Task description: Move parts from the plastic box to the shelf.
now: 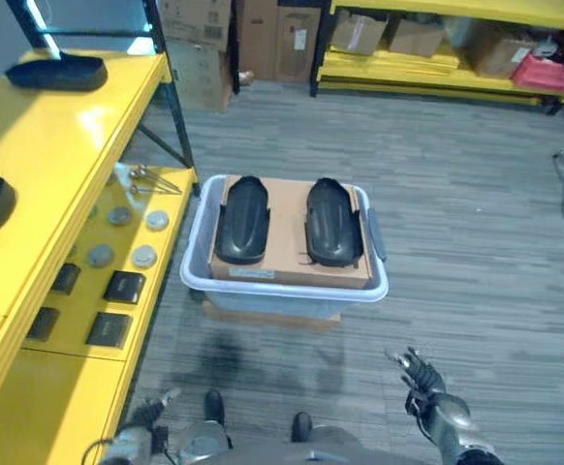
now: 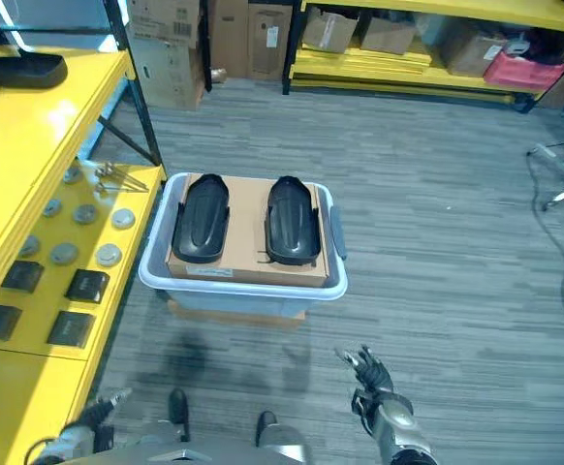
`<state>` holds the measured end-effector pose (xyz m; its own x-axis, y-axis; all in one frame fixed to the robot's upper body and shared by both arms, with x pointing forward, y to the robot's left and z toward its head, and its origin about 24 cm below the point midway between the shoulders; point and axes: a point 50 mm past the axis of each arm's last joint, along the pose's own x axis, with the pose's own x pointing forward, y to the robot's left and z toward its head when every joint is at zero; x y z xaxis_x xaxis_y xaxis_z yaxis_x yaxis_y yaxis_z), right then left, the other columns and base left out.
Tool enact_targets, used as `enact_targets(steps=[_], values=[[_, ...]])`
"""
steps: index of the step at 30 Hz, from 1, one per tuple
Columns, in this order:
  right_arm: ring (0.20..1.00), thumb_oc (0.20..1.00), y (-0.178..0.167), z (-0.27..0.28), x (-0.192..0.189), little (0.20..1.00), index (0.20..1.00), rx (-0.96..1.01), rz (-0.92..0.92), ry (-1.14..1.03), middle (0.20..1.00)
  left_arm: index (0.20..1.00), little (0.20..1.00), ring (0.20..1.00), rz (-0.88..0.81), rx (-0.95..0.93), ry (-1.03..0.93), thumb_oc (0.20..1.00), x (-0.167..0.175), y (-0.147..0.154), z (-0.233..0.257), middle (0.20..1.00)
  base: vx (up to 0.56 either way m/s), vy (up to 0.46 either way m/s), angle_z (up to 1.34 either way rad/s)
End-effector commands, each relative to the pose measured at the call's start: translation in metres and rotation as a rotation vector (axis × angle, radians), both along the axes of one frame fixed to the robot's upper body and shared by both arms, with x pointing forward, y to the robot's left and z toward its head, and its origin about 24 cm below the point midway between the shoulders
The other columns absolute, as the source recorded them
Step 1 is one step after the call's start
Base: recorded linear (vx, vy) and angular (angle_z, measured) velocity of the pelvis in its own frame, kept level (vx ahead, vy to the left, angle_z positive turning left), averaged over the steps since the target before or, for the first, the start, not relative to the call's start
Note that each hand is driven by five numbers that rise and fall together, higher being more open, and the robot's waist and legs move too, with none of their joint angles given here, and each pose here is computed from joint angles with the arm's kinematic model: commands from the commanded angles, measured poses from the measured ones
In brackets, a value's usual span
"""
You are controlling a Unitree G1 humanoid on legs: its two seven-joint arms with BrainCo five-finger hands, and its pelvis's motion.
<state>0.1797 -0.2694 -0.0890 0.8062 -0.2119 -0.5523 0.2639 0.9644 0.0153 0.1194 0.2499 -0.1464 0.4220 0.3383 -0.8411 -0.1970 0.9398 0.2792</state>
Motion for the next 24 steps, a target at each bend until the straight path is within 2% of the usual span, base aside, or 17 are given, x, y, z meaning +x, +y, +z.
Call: enact_targets(steps=[1,5,8,10,11,14,20,24], values=[[1.0,1.0,-0.021,0.034,0.022,1.0,1.0,-0.149,-0.018,-0.158,1.0,1.0,1.0,1.0,0.007,0.036,0.009,1.0,-0.001,0.009,0.002,1.0,0.09,0.026,-0.05],[1.0,1.0,-0.039,0.079,0.049,1.0,1.0,-0.296,0.033,-0.296,1.0,1.0,1.0,1.0,-0.036,0.031,-0.021,1.0,0.006,0.009,0.005,1.0,0.09,0.007,-0.04],[1.0,1.0,-0.051,0.105,0.068,1.0,1.0,-0.326,0.017,-0.354,1.0,1.0,1.0,1.0,-0.089,0.026,-0.037,1.0,0.015,0.007,0.007,1.0,0.01,-0.004,-0.01],[1.0,1.0,-0.063,0.139,0.093,1.0,1.0,-0.421,0.0,-0.414,1.0,1.0,1.0,1.0,-0.174,0.025,-0.06,1.0,0.028,0.0,0.011,1.0,-0.02,-0.003,-0.01],[1.0,1.0,-0.069,0.17,0.117,1.0,1.0,-0.474,-0.029,-0.461,1.0,1.0,1.0,1.0,-0.217,0.021,-0.076,1.0,0.039,-0.003,0.014,1.0,-0.06,-0.011,-0.02],[1.0,1.0,-0.08,0.215,0.142,1.0,1.0,-0.486,-0.081,-0.532,1.0,1.0,1.0,1.0,-0.25,0.01,-0.111,1.0,0.051,-0.009,0.018,1.0,-0.12,0.022,0.05],[1.0,1.0,-0.085,0.297,0.169,1.0,1.0,-0.629,-0.194,-0.648,1.0,1.0,1.0,1.0,-0.363,0.015,-0.151,1.0,0.063,-0.015,0.023,1.0,-0.03,0.031,0.18],[1.0,1.0,-0.089,0.317,0.172,1.0,1.0,-0.663,-0.236,-0.658,1.0,1.0,1.0,1.0,-0.365,0.02,-0.173,1.0,0.069,-0.013,0.026,1.0,0.01,0.029,0.2]])
